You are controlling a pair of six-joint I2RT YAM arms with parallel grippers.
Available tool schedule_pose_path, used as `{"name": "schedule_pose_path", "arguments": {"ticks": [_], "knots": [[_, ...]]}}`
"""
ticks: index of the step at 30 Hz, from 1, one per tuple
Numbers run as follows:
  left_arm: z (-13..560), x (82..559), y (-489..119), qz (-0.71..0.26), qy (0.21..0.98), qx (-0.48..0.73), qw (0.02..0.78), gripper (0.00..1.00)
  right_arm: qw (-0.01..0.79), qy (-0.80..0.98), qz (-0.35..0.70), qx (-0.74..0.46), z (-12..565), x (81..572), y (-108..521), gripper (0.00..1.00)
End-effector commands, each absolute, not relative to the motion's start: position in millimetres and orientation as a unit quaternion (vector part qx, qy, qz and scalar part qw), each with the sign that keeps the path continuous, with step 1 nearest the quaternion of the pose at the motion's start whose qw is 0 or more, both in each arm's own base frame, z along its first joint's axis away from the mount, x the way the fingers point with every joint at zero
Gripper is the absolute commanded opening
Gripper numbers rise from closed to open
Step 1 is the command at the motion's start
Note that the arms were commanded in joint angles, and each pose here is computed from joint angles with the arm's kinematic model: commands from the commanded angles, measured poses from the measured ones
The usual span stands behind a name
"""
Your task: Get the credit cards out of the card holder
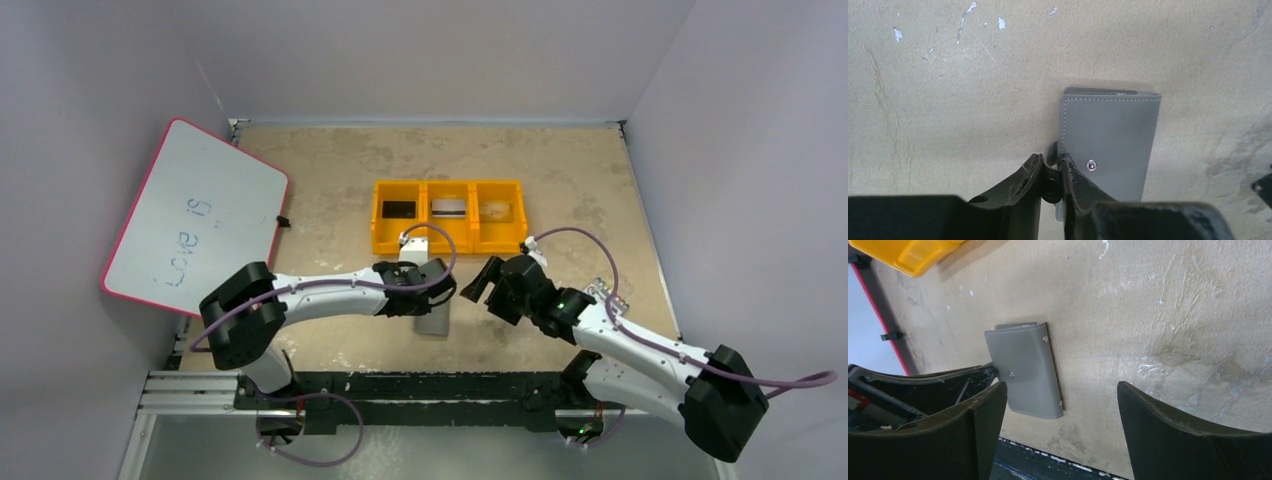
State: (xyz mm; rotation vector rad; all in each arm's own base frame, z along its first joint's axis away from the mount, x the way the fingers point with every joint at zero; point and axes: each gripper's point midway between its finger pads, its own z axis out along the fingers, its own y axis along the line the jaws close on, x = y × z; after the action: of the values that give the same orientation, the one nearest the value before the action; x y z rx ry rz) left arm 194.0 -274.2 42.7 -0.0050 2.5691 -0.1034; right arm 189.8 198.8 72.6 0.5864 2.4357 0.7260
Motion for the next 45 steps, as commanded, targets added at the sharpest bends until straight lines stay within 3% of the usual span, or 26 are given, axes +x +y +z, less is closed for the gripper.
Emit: {"name": "schedule_pose_path", "arguments": {"ticks": [1,5,13,24,30,36,41,45], "knots": [[64.0,201.2,-274.3,-0.058,0.948,-0.021,0.313,0.15,0.269,0.898,0.29,0.194,86.8,197.2,212.6,0.82],[86.6,204.9,-278.9,-0.094,0.937,-0.037,0.333,0.04,0.263,0.9,0.305,0.167,88.8,197.2,222.5,0.83],[155.9,204.5,-307.8,-0.229,0.903,-0.044,0.359,0.04,0.261,0.89,0.333,0.168,96.1,199.5,232.5,0.83],[125.6,199.0,-303.9,-0.201,0.919,-0.045,0.335,0.05,0.271,0.88,0.363,0.144,102.8,203.2,239.1,0.8],[114.5,198.3,-259.6,-0.147,0.917,-0.092,0.358,0.07,0.267,0.88,0.38,0.099,106.8,207.1,255.3,0.6],[85.0,183.7,-218.9,-0.113,0.919,-0.134,0.353,0.09,0.254,0.878,0.404,0.031,107.7,208.0,277.8,0.53],[74.5,180.2,-202.5,-0.116,0.911,-0.169,0.359,0.11,0.23,0.859,0.456,-0.031,113.3,207.2,312.4,0.31],[75.7,181.8,-197.6,-0.112,0.906,-0.178,0.367,0.12,0.215,0.871,0.437,-0.062,102.5,210.7,335.9,0.29]]}}
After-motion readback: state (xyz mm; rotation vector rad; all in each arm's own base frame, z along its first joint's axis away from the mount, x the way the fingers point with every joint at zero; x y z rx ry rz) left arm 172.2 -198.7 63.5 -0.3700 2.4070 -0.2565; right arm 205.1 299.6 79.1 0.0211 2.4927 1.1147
